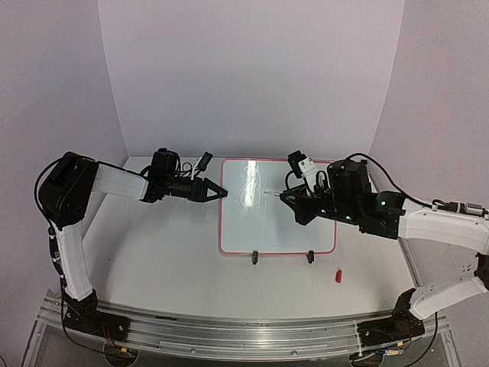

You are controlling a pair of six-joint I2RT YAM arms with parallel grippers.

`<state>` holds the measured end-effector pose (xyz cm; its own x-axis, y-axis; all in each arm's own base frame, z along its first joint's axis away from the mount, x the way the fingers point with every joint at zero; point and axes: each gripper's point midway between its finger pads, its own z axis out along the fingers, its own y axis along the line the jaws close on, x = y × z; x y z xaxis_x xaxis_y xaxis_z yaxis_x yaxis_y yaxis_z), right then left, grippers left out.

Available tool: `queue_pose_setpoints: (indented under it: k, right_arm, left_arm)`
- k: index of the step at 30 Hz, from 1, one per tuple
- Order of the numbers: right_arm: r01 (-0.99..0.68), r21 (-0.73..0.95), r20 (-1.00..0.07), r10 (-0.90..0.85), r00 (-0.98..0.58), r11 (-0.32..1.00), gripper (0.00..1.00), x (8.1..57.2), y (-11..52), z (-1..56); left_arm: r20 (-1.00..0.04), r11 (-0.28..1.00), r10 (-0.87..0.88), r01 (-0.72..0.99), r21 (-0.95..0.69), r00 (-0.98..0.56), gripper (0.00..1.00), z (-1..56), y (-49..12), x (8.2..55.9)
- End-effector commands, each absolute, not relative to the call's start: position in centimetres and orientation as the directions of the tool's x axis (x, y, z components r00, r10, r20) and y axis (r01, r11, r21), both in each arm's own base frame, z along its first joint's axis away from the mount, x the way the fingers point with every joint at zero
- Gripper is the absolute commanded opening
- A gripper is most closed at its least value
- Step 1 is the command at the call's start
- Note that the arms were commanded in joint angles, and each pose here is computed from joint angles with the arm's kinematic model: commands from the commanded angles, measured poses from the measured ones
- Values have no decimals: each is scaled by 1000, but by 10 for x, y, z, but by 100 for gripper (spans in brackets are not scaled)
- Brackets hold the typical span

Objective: Write a sentence on the whiteboard

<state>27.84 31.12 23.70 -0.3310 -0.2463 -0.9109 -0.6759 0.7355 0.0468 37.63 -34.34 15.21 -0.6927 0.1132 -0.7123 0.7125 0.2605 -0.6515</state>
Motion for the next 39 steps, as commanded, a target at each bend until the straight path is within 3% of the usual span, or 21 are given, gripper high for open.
queue_pose_setpoints:
  k: [1, 4, 11, 16, 32, 39]
  right_arm:
    - [-678, 74, -933, -189, -306, 731, 0, 285, 322, 259]
    - [-674, 75, -932, -189, -310, 735, 0, 286, 323, 257]
    - [-677, 80, -931, -187, -312, 731, 0, 286, 324, 257]
    - [-693, 65, -929, -210, -305, 718, 0, 287, 330, 254]
    - [-757, 103, -920, -228, -319, 645, 0, 278, 348, 250]
    - [-775, 121, -920, -224, -323, 620, 0, 272, 350, 251]
  left_arm:
    - [-767, 166, 114, 773, -612, -632, 59, 171, -353, 379]
    - [-766, 151, 117, 774, -615, -632, 48, 171, -354, 380]
    - [-768, 144, 122, 777, -613, -629, 1, 162, -352, 372]
    - [-777, 166, 112, 782, -600, -620, 0, 153, -347, 363]
    - [-806, 435, 75, 747, -503, -587, 0, 136, -352, 329]
    - [-787, 457, 14, 704, -544, -617, 0, 136, -347, 314]
